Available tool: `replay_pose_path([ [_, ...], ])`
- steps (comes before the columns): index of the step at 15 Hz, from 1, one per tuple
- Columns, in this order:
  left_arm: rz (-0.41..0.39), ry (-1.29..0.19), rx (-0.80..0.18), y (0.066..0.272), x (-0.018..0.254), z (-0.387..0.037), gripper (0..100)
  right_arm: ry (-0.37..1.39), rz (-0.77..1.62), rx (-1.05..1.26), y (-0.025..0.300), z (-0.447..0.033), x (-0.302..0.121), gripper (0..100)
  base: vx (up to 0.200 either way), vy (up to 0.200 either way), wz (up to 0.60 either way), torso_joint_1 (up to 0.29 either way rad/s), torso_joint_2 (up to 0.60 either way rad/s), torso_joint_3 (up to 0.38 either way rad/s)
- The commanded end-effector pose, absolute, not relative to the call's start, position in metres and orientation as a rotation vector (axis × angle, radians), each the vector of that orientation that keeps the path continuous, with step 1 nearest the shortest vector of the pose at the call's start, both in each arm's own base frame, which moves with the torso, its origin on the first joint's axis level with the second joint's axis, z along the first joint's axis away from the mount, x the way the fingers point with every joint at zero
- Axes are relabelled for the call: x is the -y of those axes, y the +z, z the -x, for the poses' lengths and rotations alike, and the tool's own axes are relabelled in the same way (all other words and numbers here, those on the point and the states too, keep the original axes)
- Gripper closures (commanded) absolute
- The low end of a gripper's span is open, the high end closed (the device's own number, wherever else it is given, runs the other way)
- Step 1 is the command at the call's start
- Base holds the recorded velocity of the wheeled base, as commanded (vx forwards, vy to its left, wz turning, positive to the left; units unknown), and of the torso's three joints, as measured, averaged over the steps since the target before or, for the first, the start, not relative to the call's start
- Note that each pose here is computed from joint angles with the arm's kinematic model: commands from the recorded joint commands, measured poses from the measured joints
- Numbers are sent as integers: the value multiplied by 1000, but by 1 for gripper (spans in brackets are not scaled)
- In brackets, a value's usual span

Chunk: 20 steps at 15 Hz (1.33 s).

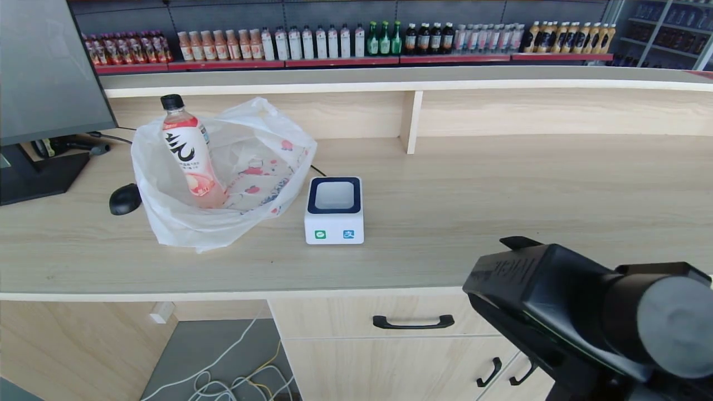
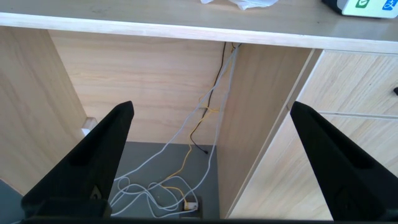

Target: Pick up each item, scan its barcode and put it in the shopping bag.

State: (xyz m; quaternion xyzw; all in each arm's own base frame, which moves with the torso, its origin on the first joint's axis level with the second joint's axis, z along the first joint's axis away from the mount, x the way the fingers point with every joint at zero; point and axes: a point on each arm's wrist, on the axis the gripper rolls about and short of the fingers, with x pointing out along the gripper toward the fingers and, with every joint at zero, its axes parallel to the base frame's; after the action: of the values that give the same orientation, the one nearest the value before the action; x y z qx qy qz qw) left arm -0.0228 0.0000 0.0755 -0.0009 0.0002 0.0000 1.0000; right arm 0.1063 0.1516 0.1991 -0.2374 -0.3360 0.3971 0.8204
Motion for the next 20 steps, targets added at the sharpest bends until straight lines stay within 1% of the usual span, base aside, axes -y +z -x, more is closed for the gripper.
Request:
replay_pose_path([
  [1,2,0,0,75,0,23,0,870,526,735,200,-113,-172,100,0,0,0,0,0,0],
  [2,2,0,0,75,0,23,0,884,539,775,204,-118,-182,100,0,0,0,0,0,0],
  [3,2,0,0,75,0,23,0,911,572,798,201,-120,-188,100,0,0,0,0,0,0],
  [5,2,0,0,75,0,23,0,941,644,862,198,-111,-201,100,0,0,0,0,0,0],
  [7,2,0,0,75,0,23,0,907,688,915,203,-110,-193,100,0,0,0,0,0,0],
  [9,2,0,0,75,0,23,0,906,731,941,201,-113,-186,100,0,0,0,0,0,0],
  [12,2,0,0,75,0,23,0,938,800,991,194,-104,-202,100,0,0,0,0,0,0],
  [13,2,0,0,75,0,23,0,902,797,1033,203,-103,-199,100,0,0,0,0,0,0],
  [14,2,-2,0,75,0,23,0,886,801,1048,206,-102,-197,100,0,0,0,0,0,0],
  [16,2,0,0,75,0,23,0,861,831,1086,209,-93,-206,100,0,0,0,0,0,0],
  [20,2,0,0,75,0,23,0,815,900,1084,205,-99,-188,100,0,0,0,0,0,0],
])
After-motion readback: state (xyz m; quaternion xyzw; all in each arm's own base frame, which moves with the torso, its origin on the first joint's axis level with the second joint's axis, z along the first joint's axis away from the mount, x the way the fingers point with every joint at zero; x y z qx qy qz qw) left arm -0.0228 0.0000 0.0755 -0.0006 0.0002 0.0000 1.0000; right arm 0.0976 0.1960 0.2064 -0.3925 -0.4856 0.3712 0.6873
